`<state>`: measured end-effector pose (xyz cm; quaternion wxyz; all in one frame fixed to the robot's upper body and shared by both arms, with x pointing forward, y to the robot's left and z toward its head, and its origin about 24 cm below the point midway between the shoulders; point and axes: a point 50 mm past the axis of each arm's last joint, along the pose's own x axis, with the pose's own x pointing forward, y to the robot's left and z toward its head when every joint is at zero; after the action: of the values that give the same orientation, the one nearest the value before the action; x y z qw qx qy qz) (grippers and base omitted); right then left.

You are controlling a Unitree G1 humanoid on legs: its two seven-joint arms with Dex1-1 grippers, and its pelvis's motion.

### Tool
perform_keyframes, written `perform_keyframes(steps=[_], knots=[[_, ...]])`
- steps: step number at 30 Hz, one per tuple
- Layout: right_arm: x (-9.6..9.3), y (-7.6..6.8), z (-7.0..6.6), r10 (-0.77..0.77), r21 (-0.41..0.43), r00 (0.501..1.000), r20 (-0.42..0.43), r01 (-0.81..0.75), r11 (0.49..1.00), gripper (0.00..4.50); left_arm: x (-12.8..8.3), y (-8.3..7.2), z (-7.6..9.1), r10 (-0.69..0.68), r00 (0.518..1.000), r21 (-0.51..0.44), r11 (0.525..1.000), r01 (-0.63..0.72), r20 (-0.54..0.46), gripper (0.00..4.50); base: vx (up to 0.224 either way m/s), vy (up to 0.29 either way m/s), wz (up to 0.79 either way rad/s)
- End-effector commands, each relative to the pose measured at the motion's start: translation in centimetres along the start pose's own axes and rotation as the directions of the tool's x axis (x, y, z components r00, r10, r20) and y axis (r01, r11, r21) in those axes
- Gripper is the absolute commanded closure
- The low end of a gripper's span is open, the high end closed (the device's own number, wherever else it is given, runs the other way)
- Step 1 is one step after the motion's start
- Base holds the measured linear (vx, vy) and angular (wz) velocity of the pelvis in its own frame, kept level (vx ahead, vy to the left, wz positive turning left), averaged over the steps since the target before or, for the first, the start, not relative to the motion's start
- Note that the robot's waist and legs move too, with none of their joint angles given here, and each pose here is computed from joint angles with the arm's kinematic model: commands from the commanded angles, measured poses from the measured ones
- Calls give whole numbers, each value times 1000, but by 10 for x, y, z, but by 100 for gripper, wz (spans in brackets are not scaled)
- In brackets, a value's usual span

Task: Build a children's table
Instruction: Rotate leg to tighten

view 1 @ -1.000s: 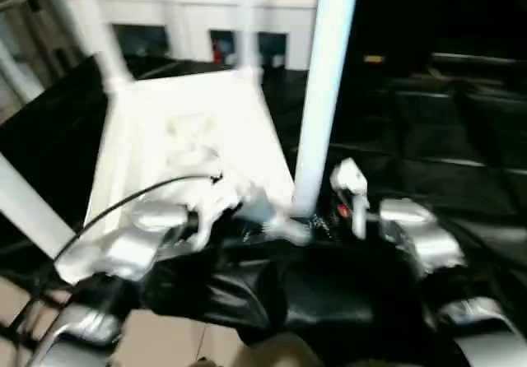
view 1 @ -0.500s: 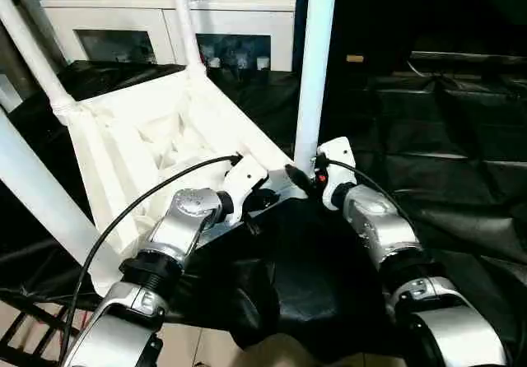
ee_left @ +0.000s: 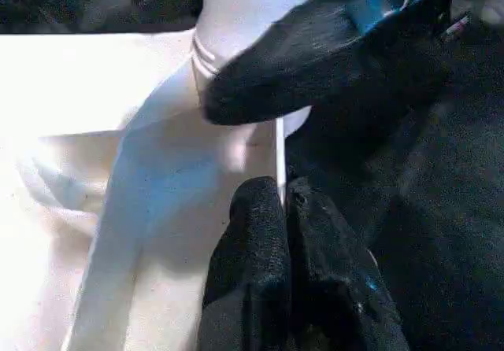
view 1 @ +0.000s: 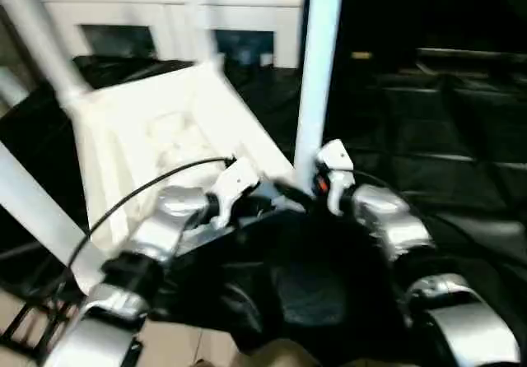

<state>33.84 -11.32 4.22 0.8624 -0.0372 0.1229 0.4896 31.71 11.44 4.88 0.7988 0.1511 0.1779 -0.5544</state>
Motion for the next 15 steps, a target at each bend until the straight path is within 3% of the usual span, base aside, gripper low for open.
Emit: perform_keyframes(steps=[1, 7, 11, 15], knots=[[-1, 11, -4, 129, -36, 991, -27, -130, 991, 61, 3, -13, 14, -150, 987, 79, 986, 145, 53, 450, 0, 0, 0], [-14, 13, -7, 238, -50, 970, -49, -240, 969, 61, -5, -15, 9, -178, 983, 83, 981, 174, 46, 450, 0, 0, 0], [-27, 18, -10, 356, -33, 931, -78, -360, 932, 61, -15, -17, 4, -220, 975, 78, 973, 217, 32, 450, 0, 0, 0], [-34, 20, -11, 409, -5, 909, -82, -411, 912, 99, -22, -18, -1, -243, 970, 69, 968, 241, 23, 450, 0, 0, 0]])
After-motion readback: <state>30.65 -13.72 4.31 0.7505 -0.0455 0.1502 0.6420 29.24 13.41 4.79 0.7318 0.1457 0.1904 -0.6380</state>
